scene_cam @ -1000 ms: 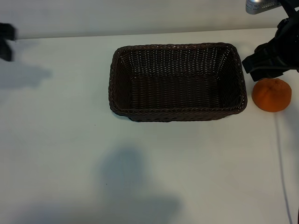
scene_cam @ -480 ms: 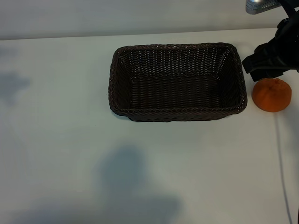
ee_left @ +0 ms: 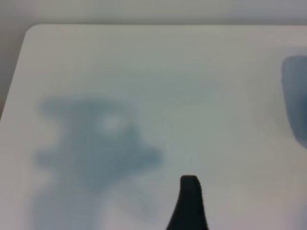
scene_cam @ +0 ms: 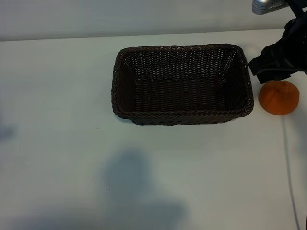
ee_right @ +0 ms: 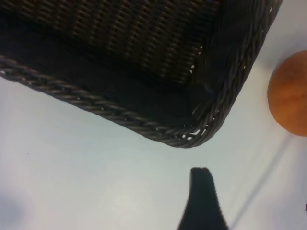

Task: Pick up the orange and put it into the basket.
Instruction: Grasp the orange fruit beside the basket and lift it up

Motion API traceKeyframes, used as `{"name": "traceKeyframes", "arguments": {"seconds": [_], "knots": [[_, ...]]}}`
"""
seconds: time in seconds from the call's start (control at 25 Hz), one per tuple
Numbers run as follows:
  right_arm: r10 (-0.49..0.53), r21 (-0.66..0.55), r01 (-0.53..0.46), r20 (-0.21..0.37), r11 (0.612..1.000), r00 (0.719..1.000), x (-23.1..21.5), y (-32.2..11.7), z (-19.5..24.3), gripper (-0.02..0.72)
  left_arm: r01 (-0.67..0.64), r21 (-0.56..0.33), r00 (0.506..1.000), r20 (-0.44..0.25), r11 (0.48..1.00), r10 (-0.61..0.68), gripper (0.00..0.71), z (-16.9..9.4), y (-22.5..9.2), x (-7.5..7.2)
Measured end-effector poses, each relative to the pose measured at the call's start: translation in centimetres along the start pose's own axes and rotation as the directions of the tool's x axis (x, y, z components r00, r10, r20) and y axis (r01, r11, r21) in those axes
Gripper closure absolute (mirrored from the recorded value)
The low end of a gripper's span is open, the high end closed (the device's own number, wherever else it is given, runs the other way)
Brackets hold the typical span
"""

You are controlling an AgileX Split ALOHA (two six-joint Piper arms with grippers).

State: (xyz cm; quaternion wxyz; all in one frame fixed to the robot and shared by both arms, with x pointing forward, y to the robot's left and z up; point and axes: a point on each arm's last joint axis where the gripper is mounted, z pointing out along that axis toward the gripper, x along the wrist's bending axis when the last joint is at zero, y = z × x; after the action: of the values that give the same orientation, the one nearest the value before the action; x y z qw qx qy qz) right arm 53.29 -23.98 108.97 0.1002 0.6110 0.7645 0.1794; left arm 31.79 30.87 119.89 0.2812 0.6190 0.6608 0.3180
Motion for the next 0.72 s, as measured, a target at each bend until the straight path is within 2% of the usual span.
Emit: {"name": "traceKeyframes", "arguments": {"seconds": [0.2,0.36,0.72], "knots": [[0.0,0.0,0.0,0.0,1.0,1.0,0.0,0.0,0.0,0.213,0.013,-0.094,1.0,0.0,0.996,-0.013,0.114,-2.0,-4.6,-0.1],[0.0,0.0,0.0,0.0,1.0,1.0,0.0,0.0,0.0,0.213,0.019,-0.13,1.0,0.0,0.991,-0.019,0.114,-2.4,-7.5,-0.1],[-0.001,0.0,0.001,0.0,1.0,1.0,0.0,0.0,0.0,0.213,0.014,-0.131,1.0,0.0,0.991,-0.014,0.114,-0.7,-13.9,-0.2]]}}
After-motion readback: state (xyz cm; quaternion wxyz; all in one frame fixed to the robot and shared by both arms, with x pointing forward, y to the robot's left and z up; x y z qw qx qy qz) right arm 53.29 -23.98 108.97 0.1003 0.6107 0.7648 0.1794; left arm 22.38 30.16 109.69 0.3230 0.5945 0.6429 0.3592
